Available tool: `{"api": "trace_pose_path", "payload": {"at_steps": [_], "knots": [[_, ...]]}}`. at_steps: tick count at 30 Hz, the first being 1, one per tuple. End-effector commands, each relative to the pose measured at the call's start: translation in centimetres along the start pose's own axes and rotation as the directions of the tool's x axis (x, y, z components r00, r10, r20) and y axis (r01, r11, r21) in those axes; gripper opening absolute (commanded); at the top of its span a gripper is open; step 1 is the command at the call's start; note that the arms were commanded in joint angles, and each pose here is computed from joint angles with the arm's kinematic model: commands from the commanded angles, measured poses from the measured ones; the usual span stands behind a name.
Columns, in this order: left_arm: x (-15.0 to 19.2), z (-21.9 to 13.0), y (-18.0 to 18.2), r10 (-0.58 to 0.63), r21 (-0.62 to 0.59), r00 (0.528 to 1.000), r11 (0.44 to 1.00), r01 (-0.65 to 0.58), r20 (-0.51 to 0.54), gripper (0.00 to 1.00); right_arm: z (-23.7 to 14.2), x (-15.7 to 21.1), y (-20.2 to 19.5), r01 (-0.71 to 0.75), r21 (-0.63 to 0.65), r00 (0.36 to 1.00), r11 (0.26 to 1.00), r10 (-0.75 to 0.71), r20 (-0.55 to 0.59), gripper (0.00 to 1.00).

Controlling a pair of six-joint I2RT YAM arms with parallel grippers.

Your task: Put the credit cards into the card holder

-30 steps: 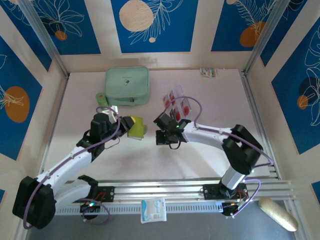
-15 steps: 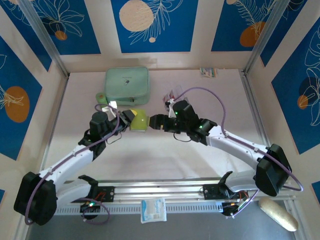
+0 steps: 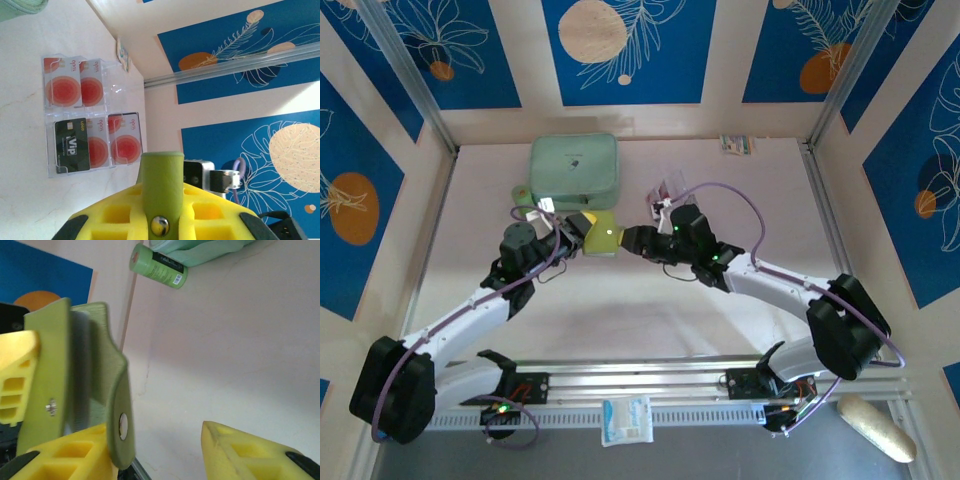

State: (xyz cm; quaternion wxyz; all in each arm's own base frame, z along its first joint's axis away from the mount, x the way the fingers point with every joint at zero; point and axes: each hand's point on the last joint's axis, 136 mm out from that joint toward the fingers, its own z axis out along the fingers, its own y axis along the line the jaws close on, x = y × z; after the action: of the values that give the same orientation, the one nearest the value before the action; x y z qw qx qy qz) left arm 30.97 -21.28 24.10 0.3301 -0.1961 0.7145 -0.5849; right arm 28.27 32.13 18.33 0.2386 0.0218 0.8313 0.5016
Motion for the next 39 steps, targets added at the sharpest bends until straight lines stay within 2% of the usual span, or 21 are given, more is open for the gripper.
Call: {"api": "trace_pose_path", "payload": {"at_steps": [1, 16, 29, 39], "knots": [[-0.5, -0.1, -3.0, 0.015, 0.095, 1.0, 0.995, -0.017, 0.026, 0.0, -0.1, -0.6, 1.0, -0.021, -0.072, 0.999, 0.997, 0.022, 0.023, 0.45], [-0.2, 0.4, -2.9, 0.0, 0.117, 1.0, 0.993, -0.002, 0.018, 0.0, 0.1, -0.4, 2.5, -0.092, -0.237, 0.995, 0.967, 0.095, 0.001, 0.44], [-0.1, 0.5, -2.6, -0.004, 0.118, 1.0, 0.993, 0.002, 0.018, 0.0, -0.7, -0.5, 2.8, -0.124, -0.301, 0.991, 0.946, 0.136, 0.02, 0.41], [-0.1, 0.5, -2.5, -0.007, 0.119, 1.0, 0.993, 0.004, 0.019, 0.0, -1.3, -0.8, 3.2, -0.131, -0.345, 0.987, 0.93, 0.156, 0.043, 0.44]]}}
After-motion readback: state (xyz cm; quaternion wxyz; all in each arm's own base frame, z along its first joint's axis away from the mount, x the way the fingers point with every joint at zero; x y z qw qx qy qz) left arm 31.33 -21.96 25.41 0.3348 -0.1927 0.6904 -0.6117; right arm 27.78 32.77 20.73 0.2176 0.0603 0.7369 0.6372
